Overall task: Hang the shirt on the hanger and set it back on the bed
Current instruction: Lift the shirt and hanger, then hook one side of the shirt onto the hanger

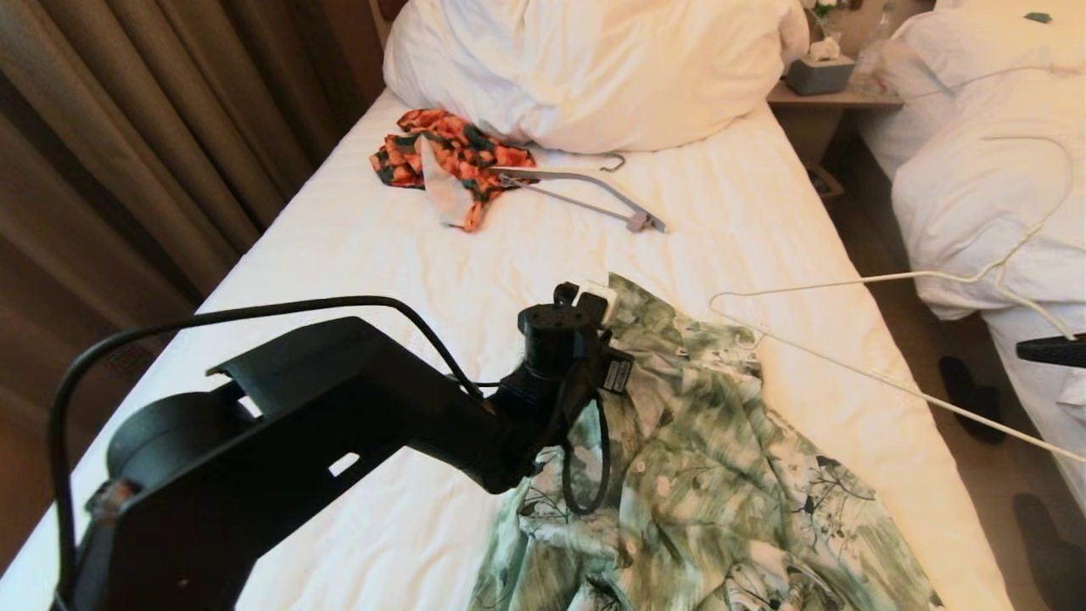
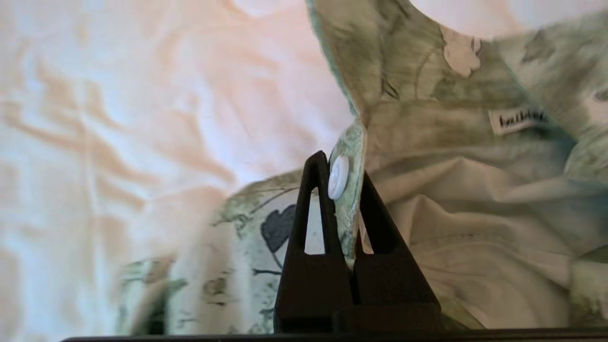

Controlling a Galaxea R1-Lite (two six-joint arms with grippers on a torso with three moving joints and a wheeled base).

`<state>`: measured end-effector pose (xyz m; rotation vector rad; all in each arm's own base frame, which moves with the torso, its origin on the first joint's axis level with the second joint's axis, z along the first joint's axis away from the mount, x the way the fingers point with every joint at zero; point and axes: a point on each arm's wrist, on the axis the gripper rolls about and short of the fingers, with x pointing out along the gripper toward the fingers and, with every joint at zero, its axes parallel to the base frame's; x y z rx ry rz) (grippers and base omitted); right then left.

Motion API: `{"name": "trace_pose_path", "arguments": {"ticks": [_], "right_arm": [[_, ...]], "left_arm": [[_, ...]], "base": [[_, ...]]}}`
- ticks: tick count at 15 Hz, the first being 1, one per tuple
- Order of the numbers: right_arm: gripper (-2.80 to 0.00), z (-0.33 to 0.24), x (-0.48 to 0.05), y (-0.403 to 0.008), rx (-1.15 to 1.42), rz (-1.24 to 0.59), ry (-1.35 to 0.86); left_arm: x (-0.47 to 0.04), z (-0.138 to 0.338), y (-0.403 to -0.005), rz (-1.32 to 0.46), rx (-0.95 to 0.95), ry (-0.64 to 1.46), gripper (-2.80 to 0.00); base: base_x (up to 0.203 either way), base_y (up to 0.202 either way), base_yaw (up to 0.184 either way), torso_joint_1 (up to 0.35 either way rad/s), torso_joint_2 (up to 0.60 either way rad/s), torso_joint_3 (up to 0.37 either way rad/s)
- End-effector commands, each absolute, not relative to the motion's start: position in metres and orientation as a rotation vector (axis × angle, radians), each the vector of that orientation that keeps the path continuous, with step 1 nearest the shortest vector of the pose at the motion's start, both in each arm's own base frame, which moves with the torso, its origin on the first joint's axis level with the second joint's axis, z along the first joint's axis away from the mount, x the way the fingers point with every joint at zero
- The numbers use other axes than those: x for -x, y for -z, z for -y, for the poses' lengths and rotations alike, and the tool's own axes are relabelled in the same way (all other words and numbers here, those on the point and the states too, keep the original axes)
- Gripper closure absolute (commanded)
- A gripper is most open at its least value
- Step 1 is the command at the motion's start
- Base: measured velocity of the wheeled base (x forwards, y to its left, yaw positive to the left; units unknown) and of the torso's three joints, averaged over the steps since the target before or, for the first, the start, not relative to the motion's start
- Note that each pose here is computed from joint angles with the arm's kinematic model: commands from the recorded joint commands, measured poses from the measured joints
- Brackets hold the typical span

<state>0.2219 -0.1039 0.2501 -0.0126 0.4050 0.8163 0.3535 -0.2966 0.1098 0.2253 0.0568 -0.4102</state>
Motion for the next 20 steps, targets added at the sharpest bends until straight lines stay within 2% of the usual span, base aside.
{"name": "trace_pose_path", "arguments": {"ticks": [1, 7, 14, 20], "right_arm": [[0.0, 0.096, -0.227, -0.248, 0.011, -0.408, -0.859], [0.0, 0.08, -0.247, -0.238, -0.008, -0.44, -0.948], [0.0, 0.044, -0.279, -0.231, 0.03, -0.425, -1.085], [0.0, 0.03, -0.288, -0.228, 0.056, -0.422, -1.121]], "left_arm": [[-0.347, 0.288, -0.144, -0.003, -0.194, 0.398, 0.0], [-0.32, 0.271, -0.194, 0.044, -0.163, 0.392, 0.0], [-0.282, 0.275, -0.219, 0.072, -0.148, 0.447, 0.0], [-0.245, 0.305, -0.232, 0.091, -0.136, 0.562, 0.0]], "base": [[0.0, 0.0, 0.0, 0.0, 0.0, 0.0], [0.0, 0.0, 0.0, 0.0, 0.0, 0.0], [0.0, 0.0, 0.0, 0.0, 0.0, 0.0], [0.0, 0.0, 0.0, 0.0, 0.0, 0.0]]}}
